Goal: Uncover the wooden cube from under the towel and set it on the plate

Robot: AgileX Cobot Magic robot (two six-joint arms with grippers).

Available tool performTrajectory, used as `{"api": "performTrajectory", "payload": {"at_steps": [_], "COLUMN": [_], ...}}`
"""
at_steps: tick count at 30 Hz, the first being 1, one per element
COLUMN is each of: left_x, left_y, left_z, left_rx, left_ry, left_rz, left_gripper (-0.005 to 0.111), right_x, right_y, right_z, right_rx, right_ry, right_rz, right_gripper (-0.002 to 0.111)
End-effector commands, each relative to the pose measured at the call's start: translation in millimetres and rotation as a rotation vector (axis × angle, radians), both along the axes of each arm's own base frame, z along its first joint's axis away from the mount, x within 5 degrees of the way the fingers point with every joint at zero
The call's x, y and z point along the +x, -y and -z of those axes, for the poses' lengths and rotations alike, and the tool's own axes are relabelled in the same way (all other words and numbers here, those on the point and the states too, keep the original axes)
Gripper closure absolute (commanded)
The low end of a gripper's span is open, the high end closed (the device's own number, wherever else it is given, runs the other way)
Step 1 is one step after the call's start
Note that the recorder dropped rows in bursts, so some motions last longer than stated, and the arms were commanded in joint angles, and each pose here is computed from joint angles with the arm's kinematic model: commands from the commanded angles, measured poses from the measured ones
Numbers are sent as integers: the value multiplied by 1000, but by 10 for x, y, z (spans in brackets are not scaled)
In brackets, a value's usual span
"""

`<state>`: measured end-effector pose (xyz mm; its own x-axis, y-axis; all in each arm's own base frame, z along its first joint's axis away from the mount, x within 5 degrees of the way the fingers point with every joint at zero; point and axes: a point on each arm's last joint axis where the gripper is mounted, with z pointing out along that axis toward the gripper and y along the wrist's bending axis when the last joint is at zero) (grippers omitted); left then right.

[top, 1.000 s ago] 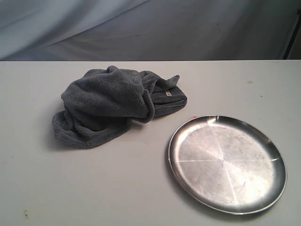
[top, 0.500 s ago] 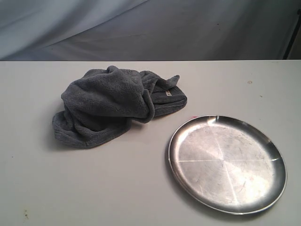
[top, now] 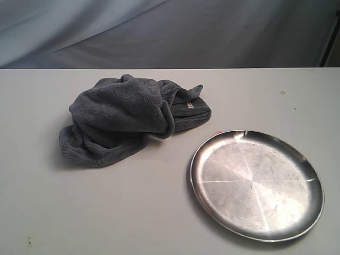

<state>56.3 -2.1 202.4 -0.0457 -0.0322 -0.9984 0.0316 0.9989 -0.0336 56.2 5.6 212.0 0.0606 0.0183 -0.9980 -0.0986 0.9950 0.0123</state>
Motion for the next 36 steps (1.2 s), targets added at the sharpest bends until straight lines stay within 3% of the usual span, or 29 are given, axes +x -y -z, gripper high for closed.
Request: {"api": "performTrajectory", "payload": {"at_steps": [1,16,22,30,36], "left_x": [1,1,1,1,1], "left_y": [0,0,0,0,0], "left_z": [12,12,12,12,12], "left_rx": [-2,0,-2,-2,0], "left_ry": [-1,-1,-1,-1,-1], "left_rz": [1,1,1,1,1], "left_gripper": [105,105,105,105,105], "right_x": [-2,-4,-15,-63,-204], "right_y": [4,8,40,49,42], "right_z": [-8,-29,-113,-335,-768], "right_rx": [-17,203,308,310,154], "right_ry": [21,24,113,191,339], "right_rz": [8,-6,6,0,-1], "right_gripper": [108,108,108,108,108]}}
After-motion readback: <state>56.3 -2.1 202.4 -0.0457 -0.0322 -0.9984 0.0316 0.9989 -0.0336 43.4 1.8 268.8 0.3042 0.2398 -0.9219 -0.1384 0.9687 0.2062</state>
